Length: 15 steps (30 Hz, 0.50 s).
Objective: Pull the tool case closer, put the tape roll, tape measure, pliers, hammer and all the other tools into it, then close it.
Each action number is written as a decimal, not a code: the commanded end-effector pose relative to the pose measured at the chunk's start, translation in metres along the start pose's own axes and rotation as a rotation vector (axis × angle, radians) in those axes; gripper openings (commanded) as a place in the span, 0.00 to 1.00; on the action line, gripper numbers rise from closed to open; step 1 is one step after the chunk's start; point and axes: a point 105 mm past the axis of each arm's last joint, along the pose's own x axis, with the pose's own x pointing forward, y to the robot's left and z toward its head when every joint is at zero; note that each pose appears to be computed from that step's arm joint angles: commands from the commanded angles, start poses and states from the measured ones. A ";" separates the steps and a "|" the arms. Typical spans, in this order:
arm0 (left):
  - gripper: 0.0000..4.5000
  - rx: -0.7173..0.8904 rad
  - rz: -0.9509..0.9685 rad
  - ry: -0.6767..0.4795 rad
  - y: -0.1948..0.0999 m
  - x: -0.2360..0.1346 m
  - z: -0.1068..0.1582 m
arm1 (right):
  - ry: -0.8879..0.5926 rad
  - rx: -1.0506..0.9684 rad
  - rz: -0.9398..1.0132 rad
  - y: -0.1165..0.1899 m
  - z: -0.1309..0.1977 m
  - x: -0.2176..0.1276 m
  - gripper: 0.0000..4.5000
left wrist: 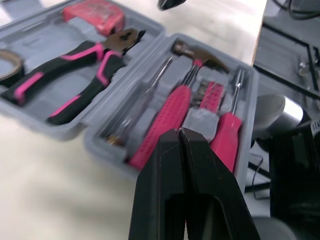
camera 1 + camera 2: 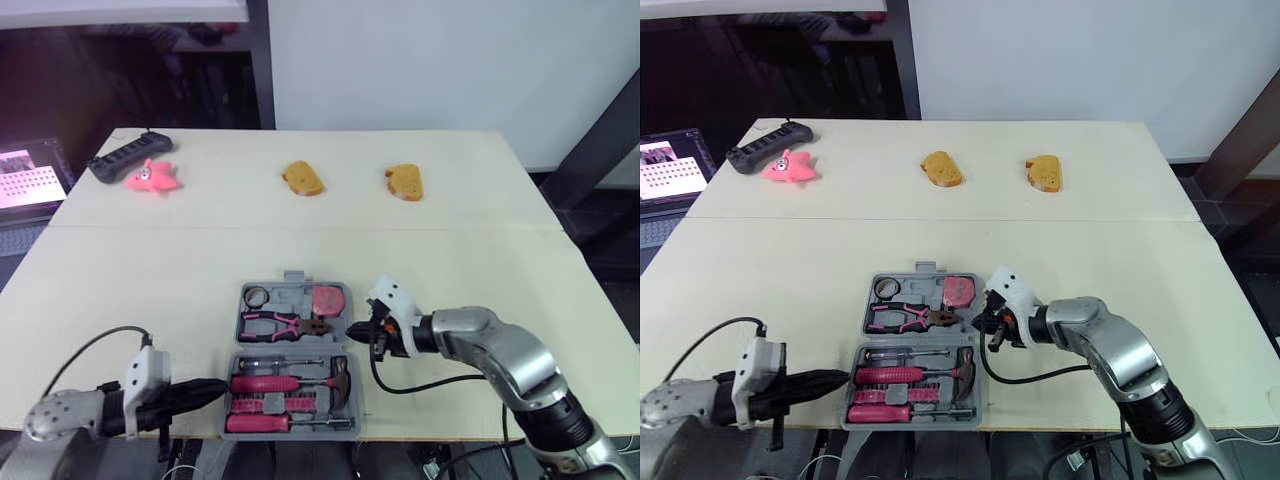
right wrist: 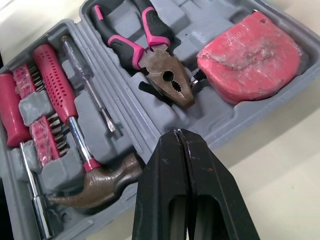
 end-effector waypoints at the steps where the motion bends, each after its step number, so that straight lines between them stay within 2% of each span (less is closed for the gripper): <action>1: 0.00 0.018 -0.015 -0.019 -0.005 0.012 -0.001 | -0.056 0.022 -0.057 -0.011 0.015 -0.006 0.12; 2: 0.00 0.014 -0.018 -0.015 -0.006 0.015 -0.004 | -0.059 0.033 -0.063 -0.013 0.016 -0.007 0.19; 9: 0.00 0.010 -0.029 0.036 -0.005 0.027 -0.029 | -0.058 0.150 -0.057 -0.024 0.019 -0.012 0.95; 10: 0.00 0.007 -0.029 0.038 -0.004 0.028 -0.031 | -0.051 0.179 -0.055 -0.025 0.018 -0.011 0.99; 15: 0.00 0.002 -0.022 0.077 0.001 0.030 -0.044 | -0.035 0.327 -0.051 -0.030 0.020 0.000 0.99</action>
